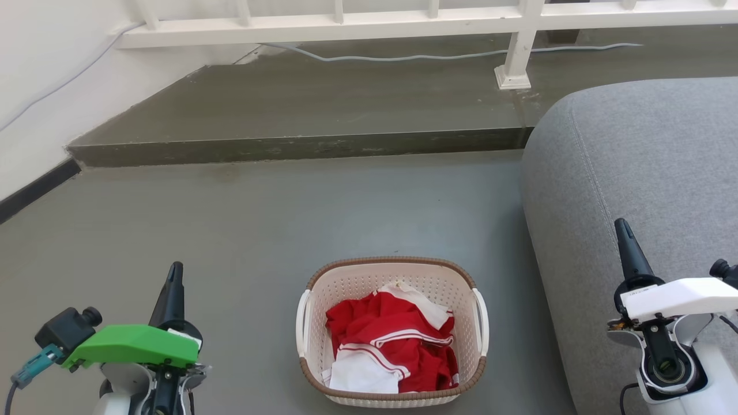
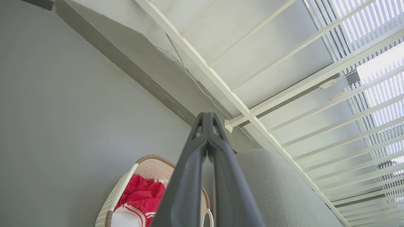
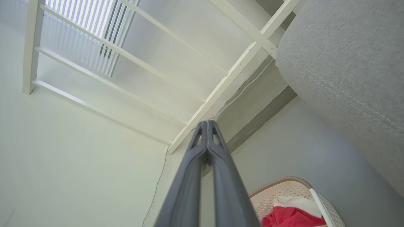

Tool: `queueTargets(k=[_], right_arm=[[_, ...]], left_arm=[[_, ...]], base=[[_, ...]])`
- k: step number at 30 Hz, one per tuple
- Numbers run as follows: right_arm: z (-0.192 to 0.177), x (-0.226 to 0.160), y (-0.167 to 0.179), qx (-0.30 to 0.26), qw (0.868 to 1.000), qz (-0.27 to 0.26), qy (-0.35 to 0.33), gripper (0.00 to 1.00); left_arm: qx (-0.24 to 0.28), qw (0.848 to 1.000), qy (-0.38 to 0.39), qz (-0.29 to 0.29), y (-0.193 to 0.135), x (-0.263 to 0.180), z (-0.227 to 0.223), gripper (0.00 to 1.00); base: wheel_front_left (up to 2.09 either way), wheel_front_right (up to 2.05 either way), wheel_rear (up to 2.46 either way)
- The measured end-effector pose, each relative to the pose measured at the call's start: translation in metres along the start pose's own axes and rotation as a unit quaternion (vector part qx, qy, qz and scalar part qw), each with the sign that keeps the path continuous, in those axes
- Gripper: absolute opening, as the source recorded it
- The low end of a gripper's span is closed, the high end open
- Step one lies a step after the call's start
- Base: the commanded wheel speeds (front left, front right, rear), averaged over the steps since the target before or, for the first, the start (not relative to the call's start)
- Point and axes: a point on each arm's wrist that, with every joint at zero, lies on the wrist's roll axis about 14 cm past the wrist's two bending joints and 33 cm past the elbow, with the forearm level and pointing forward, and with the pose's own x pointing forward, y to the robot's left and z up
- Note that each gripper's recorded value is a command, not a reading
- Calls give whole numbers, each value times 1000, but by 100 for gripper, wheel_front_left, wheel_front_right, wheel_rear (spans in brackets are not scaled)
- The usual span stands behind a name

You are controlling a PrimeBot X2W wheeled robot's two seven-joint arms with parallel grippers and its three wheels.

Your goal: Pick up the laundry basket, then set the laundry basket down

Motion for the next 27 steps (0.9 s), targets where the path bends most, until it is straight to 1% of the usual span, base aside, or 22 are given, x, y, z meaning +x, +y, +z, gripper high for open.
queueTargets(k=[12, 27], right_arm=[[0, 0, -3, 87, 996, -9, 2, 0], [2, 0, -4, 188, 982, -11, 0, 0]], left_arm=[[-83, 997, -3, 8, 6, -3, 8, 0], [-177, 984, -12, 10, 12, -7, 18, 0]], base=[[0, 0, 0], [0, 0, 0]])
